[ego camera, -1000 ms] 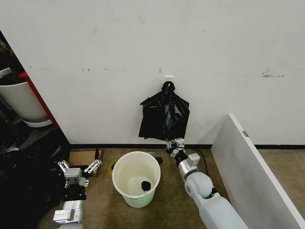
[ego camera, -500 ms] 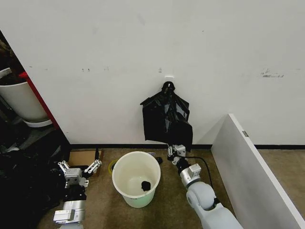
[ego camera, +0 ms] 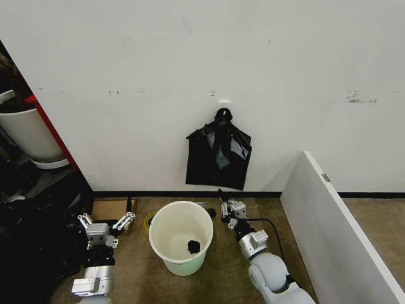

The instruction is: Place the garbage bag over the trash bin.

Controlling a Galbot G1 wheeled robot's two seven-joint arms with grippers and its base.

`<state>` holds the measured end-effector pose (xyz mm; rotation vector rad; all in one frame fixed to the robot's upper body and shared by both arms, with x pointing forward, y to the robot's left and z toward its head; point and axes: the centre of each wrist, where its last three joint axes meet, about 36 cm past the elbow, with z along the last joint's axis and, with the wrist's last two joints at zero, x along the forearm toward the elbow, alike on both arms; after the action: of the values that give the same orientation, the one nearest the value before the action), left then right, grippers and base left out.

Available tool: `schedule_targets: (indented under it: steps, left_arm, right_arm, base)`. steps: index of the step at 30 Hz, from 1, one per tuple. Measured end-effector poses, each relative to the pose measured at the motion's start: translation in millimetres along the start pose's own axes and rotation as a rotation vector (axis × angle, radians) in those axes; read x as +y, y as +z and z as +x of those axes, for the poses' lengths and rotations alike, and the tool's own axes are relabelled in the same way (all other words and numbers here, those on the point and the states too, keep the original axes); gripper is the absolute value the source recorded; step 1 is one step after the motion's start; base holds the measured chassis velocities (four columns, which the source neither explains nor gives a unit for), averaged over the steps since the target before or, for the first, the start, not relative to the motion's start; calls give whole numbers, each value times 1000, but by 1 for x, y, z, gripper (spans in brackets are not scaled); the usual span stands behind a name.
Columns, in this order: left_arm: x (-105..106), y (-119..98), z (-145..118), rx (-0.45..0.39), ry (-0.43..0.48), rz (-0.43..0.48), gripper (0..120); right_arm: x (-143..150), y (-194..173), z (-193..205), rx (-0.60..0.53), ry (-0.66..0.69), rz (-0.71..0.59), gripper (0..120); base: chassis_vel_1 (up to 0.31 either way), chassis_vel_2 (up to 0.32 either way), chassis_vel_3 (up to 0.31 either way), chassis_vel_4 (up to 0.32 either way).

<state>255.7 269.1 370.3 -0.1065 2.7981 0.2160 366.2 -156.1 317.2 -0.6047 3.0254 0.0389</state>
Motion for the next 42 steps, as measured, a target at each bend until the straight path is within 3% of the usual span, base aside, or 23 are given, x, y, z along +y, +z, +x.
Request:
schedule_targets:
  steps: [5, 11, 13, 18, 22, 27, 30, 31, 40, 42]
  left_arm:
    - [1, 0, 1, 1, 2, -2, 100]
    - [2, -2, 0, -3, 3, -4, 100]
    - [1, -2, 0, -3, 3, -3, 100]
    - [-1, -2, 0, -2, 5, 1, 100]
    - [0, -2, 0, -1, 5, -2, 100]
    - [3, -3, 1, -3, 5, -8, 100]
    - [3, -3, 1, -3, 5, -8, 100]
    - [3, -3, 1, -3, 5, -8, 100]
    - [4, -3, 1, -2, 3, -11, 100]
    - [4, -4, 1, -3, 4, -13, 100]
  right_arm:
    - [-2, -9, -17, 0, 45, 7, 7]
    - [-3, -27, -38, 42, 140, 19, 32]
    - [2, -31, -40, 70, 158, 0, 34]
    - [27, -76, -55, 233, 237, -333, 56]
    - [28, -91, -60, 261, 236, -463, 64]
    - [17, -110, -69, 298, 217, -813, 89]
    - [17, -110, -69, 299, 217, -826, 90]
    - [15, -108, -71, 300, 221, -864, 98]
    - [9, -87, -100, 245, 296, -1090, 91]
    - [9, -85, -107, 232, 300, -1101, 84]
  base:
    - [0, 0, 0, 0]
    - [0, 0, 0, 0]
    - [0, 0, 0, 0]
    - [0, 0, 0, 0]
    - [0, 0, 0, 0]
    - [0, 0, 0, 0]
    - [0, 0, 0, 0]
    - [0, 0, 0, 0]
    - [0, 0, 0, 0]
    - [0, 0, 0, 0]
